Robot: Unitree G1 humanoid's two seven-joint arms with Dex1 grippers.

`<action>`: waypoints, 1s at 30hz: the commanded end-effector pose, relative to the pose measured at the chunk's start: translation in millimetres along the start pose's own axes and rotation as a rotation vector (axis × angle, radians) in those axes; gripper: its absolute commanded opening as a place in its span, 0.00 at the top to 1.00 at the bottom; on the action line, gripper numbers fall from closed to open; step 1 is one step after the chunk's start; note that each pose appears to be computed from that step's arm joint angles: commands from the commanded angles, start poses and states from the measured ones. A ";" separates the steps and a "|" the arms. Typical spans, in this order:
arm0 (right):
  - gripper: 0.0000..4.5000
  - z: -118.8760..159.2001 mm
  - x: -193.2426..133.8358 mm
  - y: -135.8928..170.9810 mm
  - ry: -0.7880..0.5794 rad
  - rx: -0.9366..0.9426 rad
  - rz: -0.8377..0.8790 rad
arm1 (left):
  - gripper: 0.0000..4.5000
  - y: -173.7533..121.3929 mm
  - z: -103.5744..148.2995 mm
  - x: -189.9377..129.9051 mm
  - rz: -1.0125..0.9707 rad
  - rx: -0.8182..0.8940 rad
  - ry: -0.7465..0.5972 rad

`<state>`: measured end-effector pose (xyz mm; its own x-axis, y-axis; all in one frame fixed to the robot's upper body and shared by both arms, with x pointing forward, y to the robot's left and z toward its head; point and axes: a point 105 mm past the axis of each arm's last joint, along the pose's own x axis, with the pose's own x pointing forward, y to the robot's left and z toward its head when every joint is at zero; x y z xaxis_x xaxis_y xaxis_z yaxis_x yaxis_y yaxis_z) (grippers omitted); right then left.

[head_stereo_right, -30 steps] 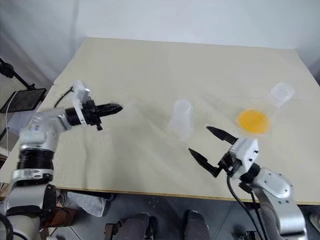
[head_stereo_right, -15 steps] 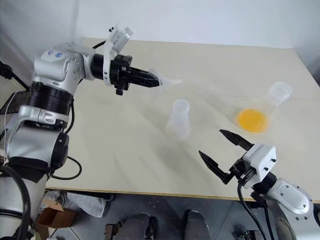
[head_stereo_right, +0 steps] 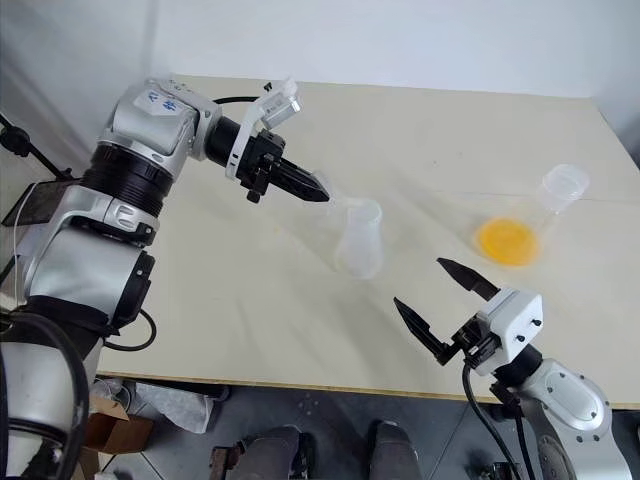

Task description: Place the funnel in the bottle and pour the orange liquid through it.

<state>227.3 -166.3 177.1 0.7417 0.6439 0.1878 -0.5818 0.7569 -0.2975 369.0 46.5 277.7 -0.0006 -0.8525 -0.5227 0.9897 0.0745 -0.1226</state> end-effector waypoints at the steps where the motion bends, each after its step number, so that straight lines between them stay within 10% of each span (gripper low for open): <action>1: 0.00 10.8 2.6 1.7 -0.047 -0.031 -0.006 | 1.00 -4.8 14.3 3.2 -0.011 0.042 0.011; 14: 0.00 10.3 5.7 5.0 -0.071 -0.025 -0.040 | 1.00 -2.4 21.4 13.8 -0.012 0.007 0.030; 30: 0.00 8.4 10.6 7.0 -0.089 -0.021 -0.053 | 0.01 -0.8 37.7 20.1 0.010 0.025 -0.079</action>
<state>231.4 -153.3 176.1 0.7470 0.6174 0.2465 -0.5521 0.7827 -0.2873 375.8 16.5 283.5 0.0123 -0.8754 -0.4832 0.9855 0.0925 -0.1425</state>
